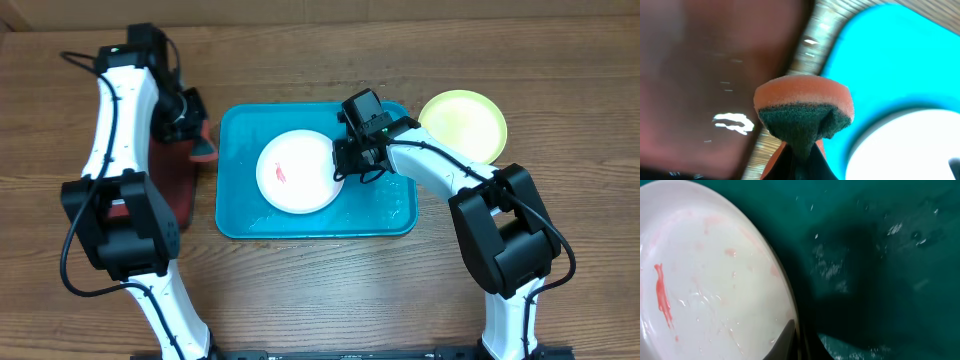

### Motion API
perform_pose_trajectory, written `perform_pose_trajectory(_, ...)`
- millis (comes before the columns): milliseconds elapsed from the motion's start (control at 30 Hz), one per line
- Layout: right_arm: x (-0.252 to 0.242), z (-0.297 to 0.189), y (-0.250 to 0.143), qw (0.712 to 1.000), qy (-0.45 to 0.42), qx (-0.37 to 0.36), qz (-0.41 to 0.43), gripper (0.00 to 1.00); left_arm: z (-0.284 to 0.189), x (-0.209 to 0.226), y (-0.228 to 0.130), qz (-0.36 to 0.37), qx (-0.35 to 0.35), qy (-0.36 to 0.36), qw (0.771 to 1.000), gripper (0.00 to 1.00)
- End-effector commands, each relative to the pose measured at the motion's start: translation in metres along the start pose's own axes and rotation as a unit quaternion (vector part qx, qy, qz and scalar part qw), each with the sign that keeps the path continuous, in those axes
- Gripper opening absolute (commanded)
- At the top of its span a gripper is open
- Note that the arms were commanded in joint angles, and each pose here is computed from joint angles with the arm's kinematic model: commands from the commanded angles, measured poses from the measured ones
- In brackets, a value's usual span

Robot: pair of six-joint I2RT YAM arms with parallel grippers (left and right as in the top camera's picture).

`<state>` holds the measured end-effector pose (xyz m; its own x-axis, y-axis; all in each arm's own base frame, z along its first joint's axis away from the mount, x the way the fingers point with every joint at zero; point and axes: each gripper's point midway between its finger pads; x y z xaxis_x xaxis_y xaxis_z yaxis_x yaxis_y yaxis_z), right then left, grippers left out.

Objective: Clean dirty plates on tray and stack at the side
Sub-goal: 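Dip the sponge in the red tray and move it to the white plate, then scrub the white plate with the sponge while the right gripper holds it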

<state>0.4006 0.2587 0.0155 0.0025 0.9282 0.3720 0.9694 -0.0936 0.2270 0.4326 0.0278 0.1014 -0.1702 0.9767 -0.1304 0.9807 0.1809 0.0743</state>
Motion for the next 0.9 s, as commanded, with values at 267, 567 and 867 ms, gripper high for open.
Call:
perform_pose_trajectory(267, -0.007, 0.002, 0.009, 0.997, -0.019, -0.028, 0.074, 0.22, -0.006, -0.079, -0.008, 0.089, -0.010, -0.053, 0.995, 0.04)
perform_pose_trajectory(567, -0.001, 0.001, 0.025, 0.998, -0.013, -0.059, -0.024, 0.29, -0.003, -0.123, -0.007, 0.109, -0.031, -0.063, 0.992, 0.04)
perform_pose_trajectory(867, -0.014, 0.016, 0.020, 0.998, -0.037, -0.050, -0.019, 0.28, 0.019, -0.156, -0.020, 0.113, -0.029, -0.070, 0.991, 0.04)
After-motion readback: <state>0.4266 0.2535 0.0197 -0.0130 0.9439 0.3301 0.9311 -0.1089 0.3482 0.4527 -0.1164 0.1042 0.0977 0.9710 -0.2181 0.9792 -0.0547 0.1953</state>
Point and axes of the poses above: each gripper's point midway between its finger pads, its own z axis out along the fingers, its own x axis along the line the jaws close on, y = z × x, and after that the axes turned 12 degrees about z, right-handed
